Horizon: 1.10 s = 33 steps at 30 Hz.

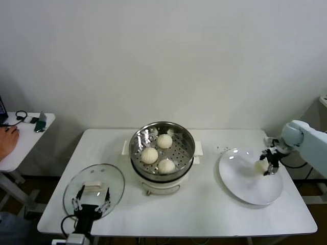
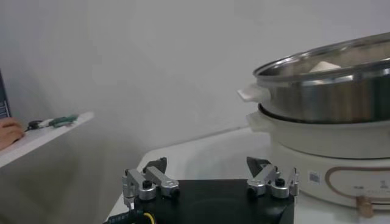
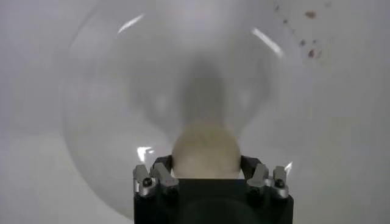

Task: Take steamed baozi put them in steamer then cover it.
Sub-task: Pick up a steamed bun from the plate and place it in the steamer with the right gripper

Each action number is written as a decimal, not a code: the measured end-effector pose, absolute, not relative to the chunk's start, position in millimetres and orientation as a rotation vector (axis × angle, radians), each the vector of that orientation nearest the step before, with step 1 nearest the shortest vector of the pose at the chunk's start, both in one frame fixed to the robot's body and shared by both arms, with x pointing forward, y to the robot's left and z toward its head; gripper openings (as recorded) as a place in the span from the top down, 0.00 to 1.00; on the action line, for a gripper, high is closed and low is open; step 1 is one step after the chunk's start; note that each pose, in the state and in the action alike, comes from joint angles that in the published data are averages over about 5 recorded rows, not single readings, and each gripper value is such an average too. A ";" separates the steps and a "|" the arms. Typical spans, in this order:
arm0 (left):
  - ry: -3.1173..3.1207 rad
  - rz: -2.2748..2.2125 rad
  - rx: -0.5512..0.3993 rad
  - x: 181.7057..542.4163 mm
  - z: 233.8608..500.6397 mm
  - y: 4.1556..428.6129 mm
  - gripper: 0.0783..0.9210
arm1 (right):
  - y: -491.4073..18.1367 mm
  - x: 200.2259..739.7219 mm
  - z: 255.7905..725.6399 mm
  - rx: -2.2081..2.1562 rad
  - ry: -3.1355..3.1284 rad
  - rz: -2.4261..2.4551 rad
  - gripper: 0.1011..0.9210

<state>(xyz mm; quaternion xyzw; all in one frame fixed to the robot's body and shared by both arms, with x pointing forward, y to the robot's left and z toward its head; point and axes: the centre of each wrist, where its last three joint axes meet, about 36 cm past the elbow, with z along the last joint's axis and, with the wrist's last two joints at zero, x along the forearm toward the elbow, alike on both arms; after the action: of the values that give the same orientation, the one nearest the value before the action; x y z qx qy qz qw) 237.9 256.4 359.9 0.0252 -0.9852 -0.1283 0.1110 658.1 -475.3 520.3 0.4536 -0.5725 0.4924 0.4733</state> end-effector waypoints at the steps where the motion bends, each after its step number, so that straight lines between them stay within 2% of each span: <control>1: -2.895 -0.375 0.069 237.7 360.5 255.7 0.12 | -469.6 662.1 529.7 1.114 -1.415 1.207 0.24; 11: -2.931 -0.366 0.010 244.6 369.4 245.0 0.12 | -371.8 694.2 634.6 1.223 -1.536 1.238 0.24; 18: -2.962 -0.358 -0.035 249.5 377.5 234.8 0.12 | -295.5 696.7 684.9 1.304 -1.549 1.250 0.24; 24: -2.974 -0.356 -0.074 249.6 380.6 228.6 0.12 | -232.2 694.8 694.7 1.356 -1.520 1.252 0.24; 33: -2.975 -0.353 -0.107 249.1 380.3 228.3 0.12 | -160.2 692.2 670.9 1.391 -1.436 1.261 0.24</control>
<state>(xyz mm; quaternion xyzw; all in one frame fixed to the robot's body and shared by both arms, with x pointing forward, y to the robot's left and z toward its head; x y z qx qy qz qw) 249.1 228.3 380.3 -0.0356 -0.9899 -0.1174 0.0717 692.2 -160.2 670.9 0.5446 -0.5620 0.4937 0.3792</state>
